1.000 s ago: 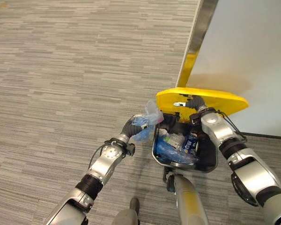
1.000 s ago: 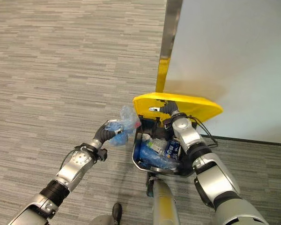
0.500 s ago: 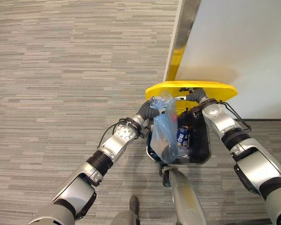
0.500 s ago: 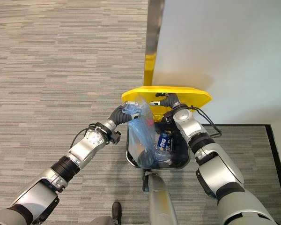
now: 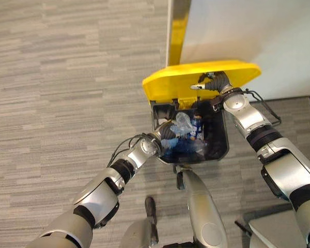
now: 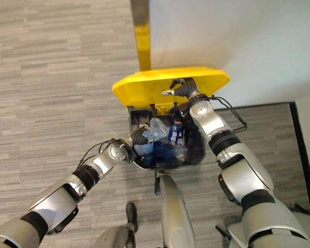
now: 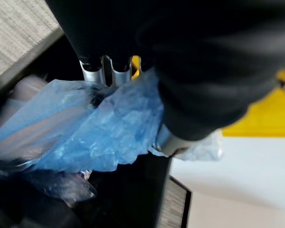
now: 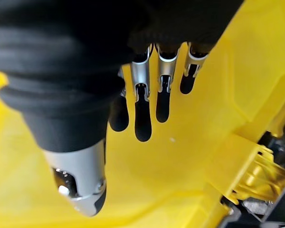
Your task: Gather garbage on tea table into small bin, then transfer packed bag to large trash can.
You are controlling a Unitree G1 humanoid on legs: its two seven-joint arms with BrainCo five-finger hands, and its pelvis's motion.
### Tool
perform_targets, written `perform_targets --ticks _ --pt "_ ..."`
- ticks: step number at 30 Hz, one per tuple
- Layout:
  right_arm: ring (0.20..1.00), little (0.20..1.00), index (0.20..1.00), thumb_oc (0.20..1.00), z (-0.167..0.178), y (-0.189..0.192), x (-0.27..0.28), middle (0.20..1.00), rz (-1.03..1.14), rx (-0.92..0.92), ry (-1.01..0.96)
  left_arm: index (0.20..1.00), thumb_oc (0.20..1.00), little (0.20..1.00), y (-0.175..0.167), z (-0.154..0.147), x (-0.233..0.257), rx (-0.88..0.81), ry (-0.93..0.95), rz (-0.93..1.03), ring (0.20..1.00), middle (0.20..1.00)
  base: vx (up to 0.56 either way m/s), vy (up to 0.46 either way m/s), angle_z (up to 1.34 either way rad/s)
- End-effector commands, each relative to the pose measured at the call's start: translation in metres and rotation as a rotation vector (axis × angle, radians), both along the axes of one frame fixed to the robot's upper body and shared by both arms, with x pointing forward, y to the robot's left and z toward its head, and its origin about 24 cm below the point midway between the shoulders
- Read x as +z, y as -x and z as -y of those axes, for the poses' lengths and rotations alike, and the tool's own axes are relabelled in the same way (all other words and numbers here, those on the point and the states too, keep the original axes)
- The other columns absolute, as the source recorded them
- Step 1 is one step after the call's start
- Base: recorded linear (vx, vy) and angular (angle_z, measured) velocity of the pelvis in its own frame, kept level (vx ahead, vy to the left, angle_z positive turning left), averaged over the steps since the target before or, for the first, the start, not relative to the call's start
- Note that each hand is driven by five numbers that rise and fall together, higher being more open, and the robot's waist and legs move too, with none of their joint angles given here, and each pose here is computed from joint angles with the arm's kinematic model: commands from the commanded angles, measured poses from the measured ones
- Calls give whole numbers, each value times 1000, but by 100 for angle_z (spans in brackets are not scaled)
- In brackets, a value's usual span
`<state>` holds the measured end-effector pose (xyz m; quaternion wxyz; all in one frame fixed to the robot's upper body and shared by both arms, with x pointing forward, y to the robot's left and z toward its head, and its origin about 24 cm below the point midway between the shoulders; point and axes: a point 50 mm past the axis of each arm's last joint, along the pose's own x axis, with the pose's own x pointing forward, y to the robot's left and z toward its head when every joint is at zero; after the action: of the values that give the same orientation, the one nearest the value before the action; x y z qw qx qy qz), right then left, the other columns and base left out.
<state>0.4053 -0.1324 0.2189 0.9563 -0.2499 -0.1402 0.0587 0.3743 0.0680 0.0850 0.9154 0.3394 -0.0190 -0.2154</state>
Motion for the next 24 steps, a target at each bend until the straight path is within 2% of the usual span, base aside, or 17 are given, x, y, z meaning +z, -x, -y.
perform_targets --ticks 1,2,8,15,21,24 --pt "1000 1000 1000 1000 -16 8 28 1000 176 56 -13 388 388 388 2 14 8 -21 15 79 388 388 0 0 0" --pt "1000 1000 1000 1000 -16 8 28 1000 176 56 -13 1000 1000 1000 2 14 8 -22 15 79 1000 1000 0 0 0" --pt "1000 1000 1000 1000 0 9 -10 1000 95 -5 -30 1000 1000 1000 7 16 8 -35 38 95 1000 1000 7 0 1" --pt "1000 1000 1000 1000 6 8 -25 1000 33 -21 -76 1000 1000 1000 8 9 15 -33 61 123 1000 1000 -15 -11 3" --pt "1000 1000 1000 1000 26 18 -53 1000 -36 -52 -130 1000 1000 1000 20 -15 4 -4 154 89 1000 1000 -10 3 6" --pt "1000 1000 1000 1000 46 39 -93 1000 -115 -88 -189 1000 1000 1000 41 -50 -16 63 245 37 1000 1000 -20 8 14"
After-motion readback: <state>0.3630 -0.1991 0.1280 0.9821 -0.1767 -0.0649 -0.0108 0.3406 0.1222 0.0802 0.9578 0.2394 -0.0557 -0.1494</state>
